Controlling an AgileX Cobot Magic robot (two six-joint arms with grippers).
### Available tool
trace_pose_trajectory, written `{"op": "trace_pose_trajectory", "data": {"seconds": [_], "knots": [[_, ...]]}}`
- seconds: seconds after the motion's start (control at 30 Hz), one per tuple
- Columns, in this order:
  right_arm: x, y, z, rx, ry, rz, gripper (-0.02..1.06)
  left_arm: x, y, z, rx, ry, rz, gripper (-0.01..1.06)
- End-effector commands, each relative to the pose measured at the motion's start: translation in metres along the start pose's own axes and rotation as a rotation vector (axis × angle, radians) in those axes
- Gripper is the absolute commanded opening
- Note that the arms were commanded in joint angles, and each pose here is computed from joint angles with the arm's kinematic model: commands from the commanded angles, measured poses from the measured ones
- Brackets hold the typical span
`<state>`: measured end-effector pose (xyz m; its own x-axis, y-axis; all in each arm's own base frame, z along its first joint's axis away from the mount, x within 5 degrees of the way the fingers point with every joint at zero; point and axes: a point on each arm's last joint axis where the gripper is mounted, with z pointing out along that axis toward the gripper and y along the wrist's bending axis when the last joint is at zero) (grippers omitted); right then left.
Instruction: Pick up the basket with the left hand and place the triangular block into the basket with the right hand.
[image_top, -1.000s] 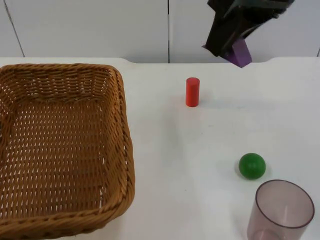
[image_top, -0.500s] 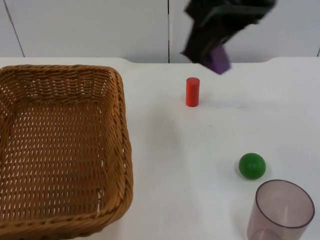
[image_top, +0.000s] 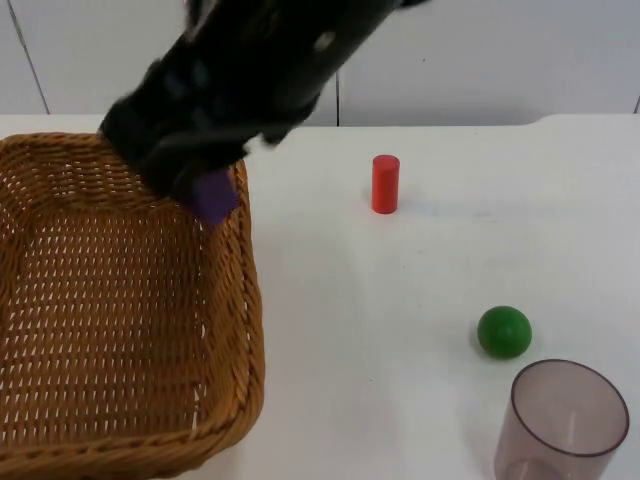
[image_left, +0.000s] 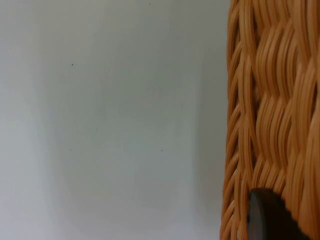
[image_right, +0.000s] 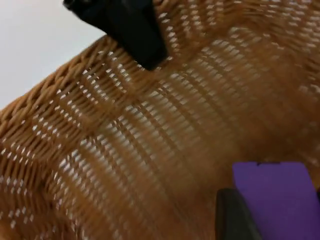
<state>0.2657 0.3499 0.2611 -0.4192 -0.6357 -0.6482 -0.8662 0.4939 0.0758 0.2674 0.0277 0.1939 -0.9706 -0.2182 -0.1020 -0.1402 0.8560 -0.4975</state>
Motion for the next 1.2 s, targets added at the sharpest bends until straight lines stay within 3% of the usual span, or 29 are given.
{"op": "trace_pose_trajectory", "data": {"seconds": [0.0,0.17,0.27,0.3,0.33,0.43,0.57,0.83,1.1,1.17], "knots": [[-0.001,0.008,0.017,0.000,-0.040,-0.023,0.00,0.001,-0.002,-0.002,0.023,0.003,-0.020,0.00],[0.008,0.011,0.044,-0.001,-0.017,-0.032,0.04,0.001,-0.002,-0.002,0.025,0.002,-0.021,0.00],[0.016,0.009,0.058,-0.003,0.016,-0.028,0.21,0.001,-0.002,-0.002,0.029,0.000,-0.024,0.00],[0.019,0.009,0.062,-0.005,0.028,-0.026,0.35,0.001,-0.003,-0.002,0.032,-0.002,-0.025,0.00],[0.019,0.009,0.062,-0.005,0.028,-0.026,0.35,0.001,-0.003,-0.002,0.032,-0.002,-0.025,0.00],[0.021,0.008,0.067,-0.005,0.038,-0.020,0.55,0.001,-0.003,-0.002,0.037,-0.004,-0.022,0.00],[0.017,0.009,0.060,-0.002,0.017,-0.023,0.64,0.001,-0.003,-0.002,0.037,-0.004,-0.022,0.00],[-0.006,0.000,0.002,0.067,-0.061,-0.086,0.64,0.000,-0.003,-0.002,0.035,-0.010,-0.023,0.00],[-0.014,-0.048,-0.129,0.196,-0.187,0.074,0.64,-0.001,-0.004,-0.002,0.046,-0.022,-0.033,0.00],[-0.010,-0.050,-0.147,0.218,-0.220,0.083,0.64,-0.001,-0.004,-0.002,0.051,-0.024,-0.037,0.00]]}}
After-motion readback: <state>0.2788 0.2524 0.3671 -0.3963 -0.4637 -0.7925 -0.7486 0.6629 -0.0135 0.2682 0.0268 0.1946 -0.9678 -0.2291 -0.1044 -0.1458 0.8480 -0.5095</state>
